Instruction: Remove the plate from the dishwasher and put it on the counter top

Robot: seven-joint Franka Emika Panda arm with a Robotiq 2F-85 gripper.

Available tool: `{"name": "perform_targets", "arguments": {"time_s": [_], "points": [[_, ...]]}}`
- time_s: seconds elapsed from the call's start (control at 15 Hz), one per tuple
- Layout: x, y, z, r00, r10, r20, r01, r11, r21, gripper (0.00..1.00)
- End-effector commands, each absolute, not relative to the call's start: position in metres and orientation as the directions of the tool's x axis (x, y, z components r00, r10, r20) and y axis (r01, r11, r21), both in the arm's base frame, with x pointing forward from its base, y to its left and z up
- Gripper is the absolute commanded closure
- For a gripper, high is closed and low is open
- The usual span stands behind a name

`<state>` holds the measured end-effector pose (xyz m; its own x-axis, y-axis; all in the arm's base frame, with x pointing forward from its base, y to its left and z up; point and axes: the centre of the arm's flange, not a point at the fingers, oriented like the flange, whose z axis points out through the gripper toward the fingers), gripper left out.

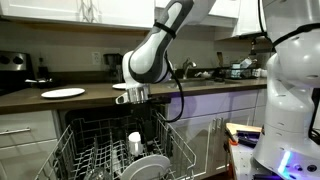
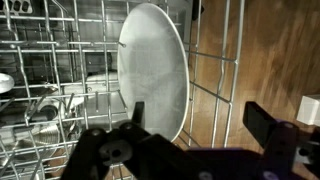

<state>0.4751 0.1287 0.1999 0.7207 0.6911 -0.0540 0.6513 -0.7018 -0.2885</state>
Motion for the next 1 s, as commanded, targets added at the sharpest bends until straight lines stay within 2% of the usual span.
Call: {"name": "perform_targets", "arguments": {"time_s": [0.0, 0.93], "points": [[0.477, 0.129, 0.19, 0.71, 0.702, -0.056, 0.655, -0.688, -0.311, 0.0], [0.479, 0.13, 0.163, 0.697, 0.714, -0.062, 0.656, -0.671, -0.347, 0.0]]}}
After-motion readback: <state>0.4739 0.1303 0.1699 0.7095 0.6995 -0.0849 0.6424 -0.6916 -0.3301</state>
